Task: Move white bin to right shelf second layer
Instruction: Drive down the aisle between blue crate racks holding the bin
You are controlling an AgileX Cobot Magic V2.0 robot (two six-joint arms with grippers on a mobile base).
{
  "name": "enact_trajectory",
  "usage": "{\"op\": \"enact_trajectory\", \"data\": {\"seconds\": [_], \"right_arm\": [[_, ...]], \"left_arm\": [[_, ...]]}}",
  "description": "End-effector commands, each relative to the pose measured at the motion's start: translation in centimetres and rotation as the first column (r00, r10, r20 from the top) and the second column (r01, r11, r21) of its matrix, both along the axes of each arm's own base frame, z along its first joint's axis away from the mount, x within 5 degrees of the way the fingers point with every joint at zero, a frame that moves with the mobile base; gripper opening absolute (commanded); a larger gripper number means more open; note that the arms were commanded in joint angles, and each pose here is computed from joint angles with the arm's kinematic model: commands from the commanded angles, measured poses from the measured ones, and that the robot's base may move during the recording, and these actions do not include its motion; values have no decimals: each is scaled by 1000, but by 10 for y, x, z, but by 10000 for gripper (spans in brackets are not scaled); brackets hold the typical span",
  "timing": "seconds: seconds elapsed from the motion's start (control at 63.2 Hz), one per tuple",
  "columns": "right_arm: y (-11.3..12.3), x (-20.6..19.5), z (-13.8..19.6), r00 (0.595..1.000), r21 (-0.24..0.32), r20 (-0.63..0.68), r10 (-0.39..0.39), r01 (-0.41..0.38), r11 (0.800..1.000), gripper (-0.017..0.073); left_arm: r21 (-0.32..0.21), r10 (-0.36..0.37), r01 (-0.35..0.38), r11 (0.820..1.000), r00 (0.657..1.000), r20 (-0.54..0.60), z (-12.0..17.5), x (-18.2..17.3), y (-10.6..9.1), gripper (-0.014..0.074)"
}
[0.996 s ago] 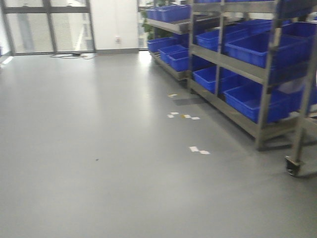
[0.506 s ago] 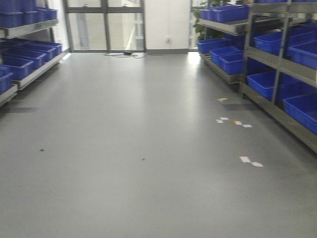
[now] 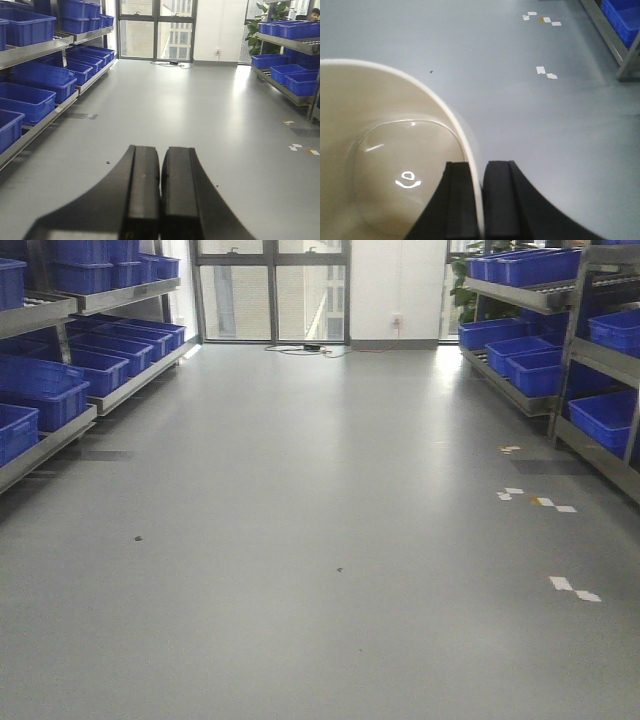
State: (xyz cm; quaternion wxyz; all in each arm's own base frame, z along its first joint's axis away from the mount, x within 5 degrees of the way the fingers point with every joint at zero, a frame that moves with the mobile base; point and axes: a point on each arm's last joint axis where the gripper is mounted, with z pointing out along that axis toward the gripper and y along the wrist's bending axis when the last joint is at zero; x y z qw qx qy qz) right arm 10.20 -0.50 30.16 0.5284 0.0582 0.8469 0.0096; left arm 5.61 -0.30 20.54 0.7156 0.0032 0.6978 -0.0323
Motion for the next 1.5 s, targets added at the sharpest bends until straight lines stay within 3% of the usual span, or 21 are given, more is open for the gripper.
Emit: {"op": "enact_trajectory", "data": {"seconds": [0.0,1.486], "right_arm": [[0,3,17,993,-5,122,1,0,1000,55],[0,3,17,992,-5,123,1,0,1000,55]], "left_arm": [[-14,-1,2,1000,998,70,-1,0,0,85],[-14,-1,2,1000,998,70,-1,0,0,85]]}}
